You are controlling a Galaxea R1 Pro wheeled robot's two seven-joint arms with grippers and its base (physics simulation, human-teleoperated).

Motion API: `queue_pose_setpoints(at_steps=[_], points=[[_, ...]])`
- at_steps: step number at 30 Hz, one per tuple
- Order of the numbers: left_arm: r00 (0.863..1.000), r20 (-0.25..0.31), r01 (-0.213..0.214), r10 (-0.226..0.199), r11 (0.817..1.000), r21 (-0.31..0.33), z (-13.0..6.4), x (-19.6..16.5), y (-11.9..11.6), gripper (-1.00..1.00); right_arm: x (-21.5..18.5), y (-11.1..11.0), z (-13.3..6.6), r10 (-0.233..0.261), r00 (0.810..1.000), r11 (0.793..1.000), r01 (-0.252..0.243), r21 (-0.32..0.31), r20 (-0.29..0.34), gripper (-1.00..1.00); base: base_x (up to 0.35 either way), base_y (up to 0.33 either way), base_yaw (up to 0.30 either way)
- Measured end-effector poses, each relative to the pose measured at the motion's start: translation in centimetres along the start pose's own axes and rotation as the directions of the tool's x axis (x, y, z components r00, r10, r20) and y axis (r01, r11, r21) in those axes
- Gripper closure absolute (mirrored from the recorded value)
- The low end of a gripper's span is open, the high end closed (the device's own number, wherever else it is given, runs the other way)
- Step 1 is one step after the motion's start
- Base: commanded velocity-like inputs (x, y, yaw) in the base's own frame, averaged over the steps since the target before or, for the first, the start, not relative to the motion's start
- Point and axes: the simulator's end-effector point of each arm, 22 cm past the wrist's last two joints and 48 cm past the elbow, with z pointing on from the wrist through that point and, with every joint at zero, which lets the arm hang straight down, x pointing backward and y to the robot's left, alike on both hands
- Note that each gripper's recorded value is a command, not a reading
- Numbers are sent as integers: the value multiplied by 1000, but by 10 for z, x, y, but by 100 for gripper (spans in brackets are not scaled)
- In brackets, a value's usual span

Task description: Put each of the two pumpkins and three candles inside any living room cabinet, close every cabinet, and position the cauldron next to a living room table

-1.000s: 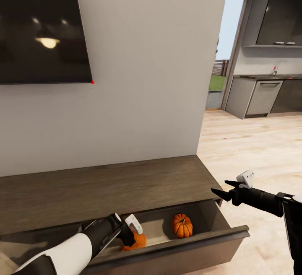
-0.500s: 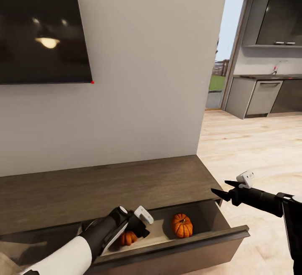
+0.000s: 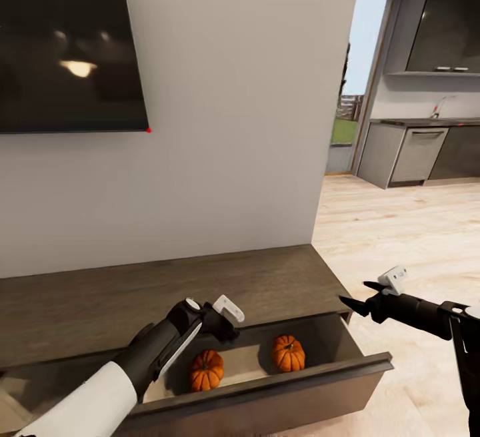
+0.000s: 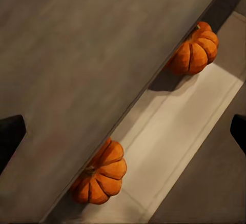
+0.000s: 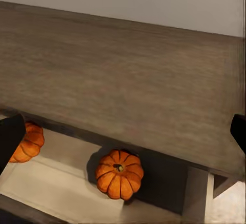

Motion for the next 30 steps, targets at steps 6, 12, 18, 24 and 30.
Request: queue_pose_setpoints(at_steps=[6, 12, 18, 24, 30], points=[[1000, 13, -7, 7, 1000, -10, -3, -10, 6, -100, -1, -2, 0, -35, 999, 999, 35, 7, 2, -100, -106, 0, 0], [1000, 0, 12, -12, 1000, -4, -4, -4, -2, -100, 8, 6, 4, -9, 1000, 1000, 10, -22, 23, -100, -277, 0, 0], [1000, 25, 17, -17, 1000, 4, -17, -12, -7, -100, 2, 1, 7, -101, 993, 995, 101, 0, 66, -100, -334, 0, 0], [953, 216, 226, -214, 974, -31, -74, -13, 35, -100, 38, -28, 57, 329, 944, 942, -329, 65, 4, -100, -338, 0, 0], [659, 405, 712, -634, 699, -65, -157, 103, 134, -100, 128, -66, 127, 817, 553, 530, -832, 164, 162, -100, -183, 0, 0]])
